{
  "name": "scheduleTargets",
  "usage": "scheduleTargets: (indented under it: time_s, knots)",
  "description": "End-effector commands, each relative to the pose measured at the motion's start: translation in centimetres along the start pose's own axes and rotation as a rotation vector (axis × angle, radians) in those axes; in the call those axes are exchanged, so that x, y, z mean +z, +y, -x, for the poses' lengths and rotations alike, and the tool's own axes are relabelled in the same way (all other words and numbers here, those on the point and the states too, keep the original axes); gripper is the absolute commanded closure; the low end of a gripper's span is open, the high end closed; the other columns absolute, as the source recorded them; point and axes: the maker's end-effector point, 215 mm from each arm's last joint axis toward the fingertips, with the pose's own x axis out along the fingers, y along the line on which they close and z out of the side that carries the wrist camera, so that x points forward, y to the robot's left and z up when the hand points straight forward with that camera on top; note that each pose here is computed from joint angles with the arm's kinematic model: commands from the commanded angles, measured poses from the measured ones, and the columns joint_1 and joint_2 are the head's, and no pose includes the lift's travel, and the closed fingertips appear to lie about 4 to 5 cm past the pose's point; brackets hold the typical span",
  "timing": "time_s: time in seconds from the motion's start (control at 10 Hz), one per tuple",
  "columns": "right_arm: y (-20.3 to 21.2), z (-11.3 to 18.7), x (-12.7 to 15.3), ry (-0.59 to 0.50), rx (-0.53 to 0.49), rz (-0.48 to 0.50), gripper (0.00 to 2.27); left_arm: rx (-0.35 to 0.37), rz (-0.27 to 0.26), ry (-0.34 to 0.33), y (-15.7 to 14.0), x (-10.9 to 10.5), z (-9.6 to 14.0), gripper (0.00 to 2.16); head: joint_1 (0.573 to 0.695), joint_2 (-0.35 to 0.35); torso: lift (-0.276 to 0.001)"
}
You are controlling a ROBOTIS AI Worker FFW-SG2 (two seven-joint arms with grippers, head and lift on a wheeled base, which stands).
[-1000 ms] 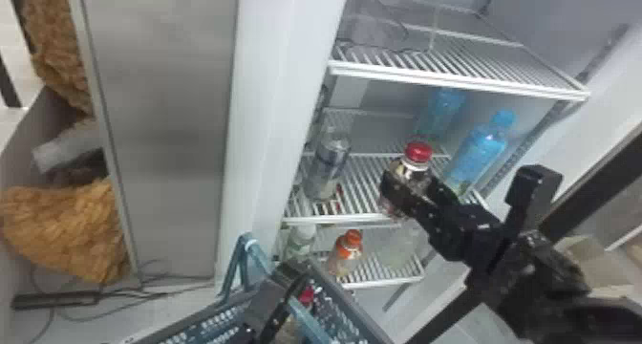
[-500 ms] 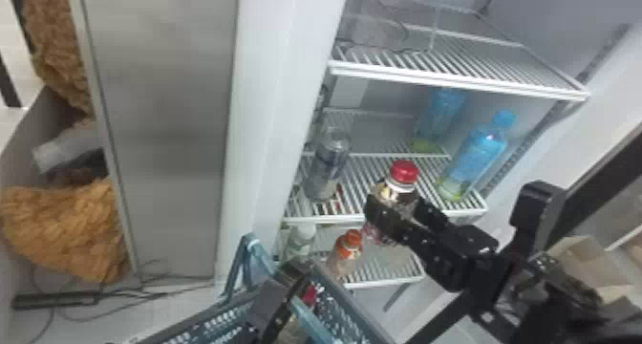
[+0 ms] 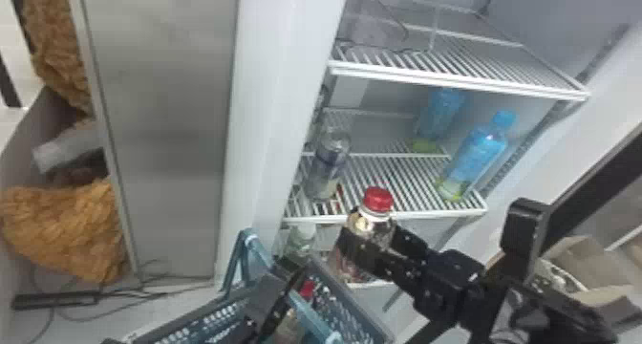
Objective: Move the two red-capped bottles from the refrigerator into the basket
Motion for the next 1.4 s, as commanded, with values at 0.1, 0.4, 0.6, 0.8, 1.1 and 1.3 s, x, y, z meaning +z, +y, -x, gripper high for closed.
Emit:
scheduleTargets:
  time_s: [0.1, 0.4, 0.6, 0.8, 1.1, 1.3]
  knots:
    - [2.2, 0.7, -2.5, 0.075, 0.048, -0.046, 1.28, -0.007, 0.0, -0.017, -0.1, 0.7, -0.2, 1.2, 0.695, -0.35, 0.0]
    - [3.4, 1.3, -4.6, 0.139, 0.071, -0.075, 1.27, -0.009, -0.001, -0.024, -0.2, 1.0, -0.2, 1.2, 0.695, -0.35, 0.0]
    - [4.1, 0.6, -5.7, 0.153, 0.113, -0.116, 0.55, -0.009, 0.003, -0.022, -0.1, 0.9, -0.3, 1.2, 0.695, -0.35, 0.0]
    - [4.1, 0.4, -6.0, 0.147, 0.121, -0.128, 0.07, -0.004, 0.004, -0.022, 0.0, 0.9, -0.1, 1.2, 0.695, -0.35, 0.0]
    - [2.8, 0.9, -5.3, 0.111, 0.094, -0.11, 0.13, -0.006, 0.004, -0.021, 0.0, 0.7, -0.2, 1.2, 0.695, -0.35, 0.0]
    - [0.4, 2.8, -3.5, 0.05, 0.002, -0.035, 0.13, -0.006, 0.004, -0.021, 0.0, 0.7, -0.2, 1.2, 0.695, -0.35, 0.0]
